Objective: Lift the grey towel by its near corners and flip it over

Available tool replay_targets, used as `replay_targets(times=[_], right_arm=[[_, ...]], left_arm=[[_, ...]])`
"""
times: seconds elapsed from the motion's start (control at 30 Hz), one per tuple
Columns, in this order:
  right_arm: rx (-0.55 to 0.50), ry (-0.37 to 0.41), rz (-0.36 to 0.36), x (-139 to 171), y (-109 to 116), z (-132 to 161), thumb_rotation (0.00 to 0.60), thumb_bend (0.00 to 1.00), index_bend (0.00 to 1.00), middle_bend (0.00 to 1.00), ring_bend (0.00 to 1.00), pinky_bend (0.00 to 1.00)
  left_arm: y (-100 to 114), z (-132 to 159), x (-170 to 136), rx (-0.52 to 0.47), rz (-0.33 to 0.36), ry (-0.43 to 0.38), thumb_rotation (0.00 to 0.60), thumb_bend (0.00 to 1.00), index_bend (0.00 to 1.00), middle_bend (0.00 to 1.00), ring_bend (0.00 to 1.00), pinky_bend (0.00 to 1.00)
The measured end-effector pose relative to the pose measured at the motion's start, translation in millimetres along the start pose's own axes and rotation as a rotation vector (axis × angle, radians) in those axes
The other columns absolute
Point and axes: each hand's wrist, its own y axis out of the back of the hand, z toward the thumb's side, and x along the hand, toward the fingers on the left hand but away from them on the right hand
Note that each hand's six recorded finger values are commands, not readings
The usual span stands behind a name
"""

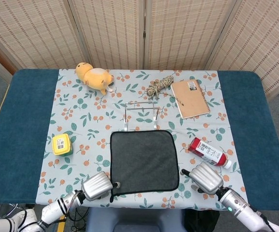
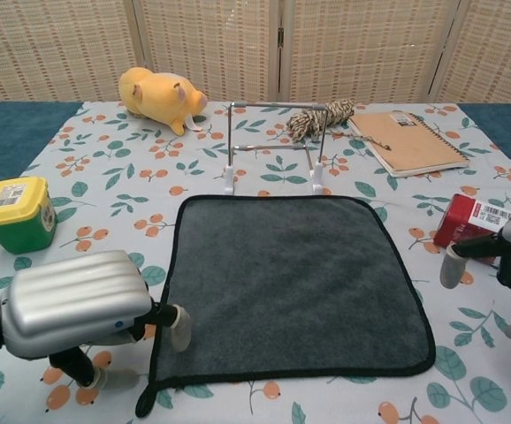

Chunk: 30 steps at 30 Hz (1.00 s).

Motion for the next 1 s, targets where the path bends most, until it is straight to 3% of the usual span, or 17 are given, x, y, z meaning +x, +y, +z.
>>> replay_targets(times=[0.8, 1.0], right_arm=[[-0.019, -0.020, -0.009, 2, -3, -5, 0.600, 0.23, 0.35, 0.91, 0.83, 0.98], [-0.026, -0.026, -0.016, 2, -3, -7, 0.600, 0.23, 0.35, 0.91, 0.83, 0.98]], left_arm=[[1, 4, 21, -0.046, 0.020, 0.010, 0.600, 0.25, 0.42, 0.98, 0.94, 1.00], [1, 8, 26, -0.066, 0.011, 0.000, 0.600, 0.33, 0.45, 0.99, 0.94, 1.00]])
